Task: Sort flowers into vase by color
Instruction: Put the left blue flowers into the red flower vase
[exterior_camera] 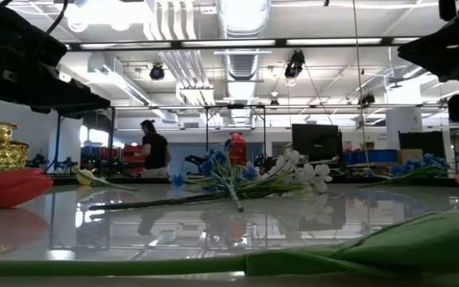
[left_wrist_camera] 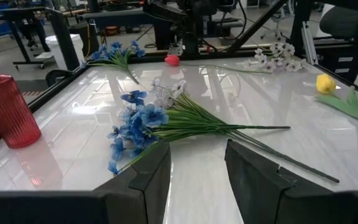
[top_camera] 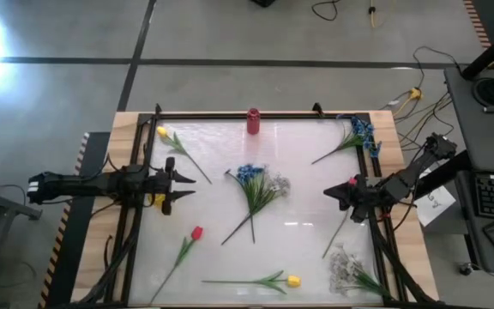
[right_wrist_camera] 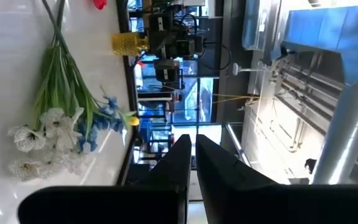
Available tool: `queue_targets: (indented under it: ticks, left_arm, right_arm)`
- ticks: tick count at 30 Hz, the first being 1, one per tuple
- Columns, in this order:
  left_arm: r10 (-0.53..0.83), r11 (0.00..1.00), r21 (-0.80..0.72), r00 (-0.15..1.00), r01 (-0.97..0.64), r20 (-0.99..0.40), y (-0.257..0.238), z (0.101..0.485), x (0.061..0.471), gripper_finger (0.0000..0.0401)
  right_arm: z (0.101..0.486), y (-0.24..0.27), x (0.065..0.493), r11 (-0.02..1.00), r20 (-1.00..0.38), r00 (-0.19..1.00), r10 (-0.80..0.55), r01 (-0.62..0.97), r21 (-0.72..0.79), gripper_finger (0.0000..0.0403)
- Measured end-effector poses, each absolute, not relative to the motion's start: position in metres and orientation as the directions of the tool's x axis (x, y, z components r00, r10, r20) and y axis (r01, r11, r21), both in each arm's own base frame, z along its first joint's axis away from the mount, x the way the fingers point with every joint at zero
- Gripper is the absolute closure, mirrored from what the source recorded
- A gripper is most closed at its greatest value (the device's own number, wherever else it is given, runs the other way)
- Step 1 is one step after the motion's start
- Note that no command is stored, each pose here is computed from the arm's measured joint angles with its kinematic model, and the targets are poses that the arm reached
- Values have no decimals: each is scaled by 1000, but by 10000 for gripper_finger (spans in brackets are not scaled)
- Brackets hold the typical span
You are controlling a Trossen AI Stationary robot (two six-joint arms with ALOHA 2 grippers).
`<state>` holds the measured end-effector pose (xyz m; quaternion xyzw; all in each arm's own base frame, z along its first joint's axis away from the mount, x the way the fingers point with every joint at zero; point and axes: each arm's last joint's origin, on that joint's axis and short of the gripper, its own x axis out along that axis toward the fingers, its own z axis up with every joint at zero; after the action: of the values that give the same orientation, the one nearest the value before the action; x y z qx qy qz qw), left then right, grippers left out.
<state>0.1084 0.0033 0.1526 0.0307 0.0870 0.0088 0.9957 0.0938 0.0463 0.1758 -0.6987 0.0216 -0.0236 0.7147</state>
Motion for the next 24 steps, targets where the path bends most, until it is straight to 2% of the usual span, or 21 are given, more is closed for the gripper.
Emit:
queue_targets:
  ticks: [4, 6, 8, 10, 12, 15, 18, 24]
  left_arm:
    - [23, 998, 62, 985, -12, -173, 3, 153, 108, 260]
    - [23, 998, 63, 985, -12, -173, 3, 153, 108, 260]
    - [23, 998, 62, 985, -12, -173, 3, 153, 108, 260]
    - [23, 998, 62, 985, -12, -173, 3, 153, 108, 260]
    - [23, 998, 63, 985, -12, -173, 3, 153, 108, 260]
    - [23, 998, 62, 985, -12, -173, 3, 153, 108, 260]
    - [23, 998, 62, 985, -12, -173, 3, 153, 108, 260]
    - [23, 998, 62, 985, -12, -173, 3, 153, 108, 260]
  right_arm:
    - [177, 49, 94, 205, 10, 1000, 16, 6, -979, 385]
    - [177, 49, 94, 385, 12, 999, 40, -4, -923, 385]
    - [177, 50, 94, 599, 15, 999, 45, -16, -800, 385]
    - [178, 49, 94, 796, 15, 999, 45, -26, -605, 385]
    - [178, 50, 94, 925, 15, 999, 45, -36, -379, 385]
    - [178, 49, 94, 996, 15, 999, 45, -43, -74, 385]
    - [178, 49, 94, 988, 17, 999, 42, -44, 150, 385]
    - [182, 48, 94, 938, 53, 999, 8, -25, 345, 385]
